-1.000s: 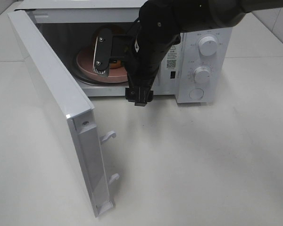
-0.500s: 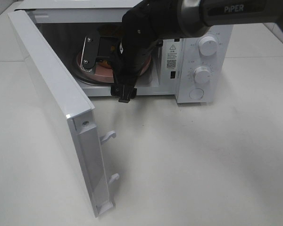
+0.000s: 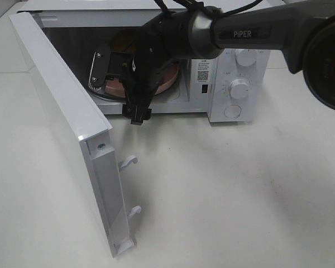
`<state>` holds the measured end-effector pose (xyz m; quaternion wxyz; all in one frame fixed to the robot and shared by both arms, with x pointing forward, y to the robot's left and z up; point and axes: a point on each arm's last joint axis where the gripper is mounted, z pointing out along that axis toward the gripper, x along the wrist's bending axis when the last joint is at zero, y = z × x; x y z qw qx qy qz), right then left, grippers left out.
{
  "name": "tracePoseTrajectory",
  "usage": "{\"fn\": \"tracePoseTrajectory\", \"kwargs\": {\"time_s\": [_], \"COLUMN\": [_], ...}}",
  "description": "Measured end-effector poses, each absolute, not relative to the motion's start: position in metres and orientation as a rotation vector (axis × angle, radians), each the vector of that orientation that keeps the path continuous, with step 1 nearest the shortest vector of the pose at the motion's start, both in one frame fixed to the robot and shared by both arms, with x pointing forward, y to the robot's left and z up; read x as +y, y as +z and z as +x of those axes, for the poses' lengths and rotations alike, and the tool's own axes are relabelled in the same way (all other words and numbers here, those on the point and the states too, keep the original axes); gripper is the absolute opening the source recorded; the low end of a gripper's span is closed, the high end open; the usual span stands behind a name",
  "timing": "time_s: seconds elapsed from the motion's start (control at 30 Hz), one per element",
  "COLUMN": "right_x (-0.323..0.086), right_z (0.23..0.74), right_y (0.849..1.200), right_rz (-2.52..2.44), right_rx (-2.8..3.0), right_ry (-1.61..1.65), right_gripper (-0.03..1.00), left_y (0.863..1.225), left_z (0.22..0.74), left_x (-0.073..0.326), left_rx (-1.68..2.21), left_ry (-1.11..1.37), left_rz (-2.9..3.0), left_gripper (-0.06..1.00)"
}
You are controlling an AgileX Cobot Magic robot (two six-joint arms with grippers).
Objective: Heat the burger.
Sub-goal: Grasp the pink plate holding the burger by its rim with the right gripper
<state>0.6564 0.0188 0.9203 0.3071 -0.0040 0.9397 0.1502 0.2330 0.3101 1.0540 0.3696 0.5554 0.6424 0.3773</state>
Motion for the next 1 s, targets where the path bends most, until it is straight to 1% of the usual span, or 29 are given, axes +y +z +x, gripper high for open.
{"fn": "tracePoseTrajectory", "kwargs": {"time_s": [0.4, 0.47, 0.53, 0.57, 0.6, 0.63, 0.67, 0.7, 0.73, 0.77, 0.8, 0.83, 0.87, 0.9, 0.93, 0.97, 1.0], "right_x": [0.015, 0.014, 0.012, 0.012, 0.012, 0.012, 0.012, 0.012, 0.012, 0.012, 0.012, 0.012, 0.012, 0.012, 0.012, 0.012, 0.012], "right_z": [0.67, 0.671, 0.672, 0.672, 0.672, 0.672, 0.672, 0.672, 0.672, 0.672, 0.672, 0.672, 0.672, 0.672, 0.671, 0.671, 0.671], "right_y": [0.914, 0.914, 0.914, 0.914, 0.914, 0.914, 0.914, 0.914, 0.914, 0.914, 0.914, 0.914, 0.914, 0.914, 0.913, 0.913, 0.913], "right_rz": [0.02, 0.024, 0.03, 0.03, 0.03, 0.03, 0.034, 0.041, 0.041, 0.043, 0.043, 0.044, 0.044, 0.044, 0.05, 0.053, 0.053], "right_rx": [2.475, 2.475, 2.474, 2.474, 2.474, 2.474, 2.476, 2.479, 2.479, 2.48, 2.48, 2.481, 2.481, 2.481, 2.489, 2.495, 2.495], "right_ry": [0.399, 0.398, 0.396, 0.396, 0.396, 0.396, 0.399, 0.405, 0.405, 0.408, 0.408, 0.407, 0.408, 0.408, 0.404, 0.399, 0.399], "right_gripper": [0.84, 0.83, 0.78, 0.78, 0.74, 0.74, 0.71, 0.66, 0.66, 0.6, 0.6, 0.55, 0.45, 0.45, 0.34, 0.28, 0.28], "left_y": [1.054, 1.054, 1.054, 1.054, 1.054, 1.054, 1.054, 1.054, 1.054, 1.054, 1.054, 1.054, 1.054, 1.054, 1.054, 1.054, 1.054], "left_z": [0.233, 0.233, 0.233, 0.233, 0.233, 0.233, 0.233, 0.233, 0.233, 0.233, 0.233, 0.233, 0.233, 0.233, 0.233, 0.233, 0.233], "left_x": [0.31, 0.31, 0.31, 0.31, 0.31, 0.31, 0.31, 0.31, 0.31, 0.31, 0.31, 0.31, 0.31, 0.31, 0.31, 0.31, 0.31], "left_rx": [1.649, 1.649, 1.649, 1.649, 1.649, 1.649, 1.649, 1.649, 1.649, 1.649, 1.649, 1.649, 1.649, 1.649, 1.649, 1.649, 1.649], "left_ry": [0.968, 0.968, 0.968, 0.968, 0.968, 0.968, 0.968, 0.968, 0.968, 0.968, 0.968, 0.968, 0.968, 0.968, 0.968, 0.968, 0.968], "left_rz": [1.425, 1.425, 1.425, 1.425, 1.425, 1.425, 1.425, 1.425, 1.425, 1.425, 1.425, 1.425, 1.425, 1.425, 1.425, 1.425, 1.425], "left_gripper": [0.99, 0.99, 0.99, 0.99, 0.99, 0.99, 0.99, 0.99, 0.99, 0.99, 0.99, 0.99, 0.99, 0.99, 0.99, 0.99, 0.99]}}
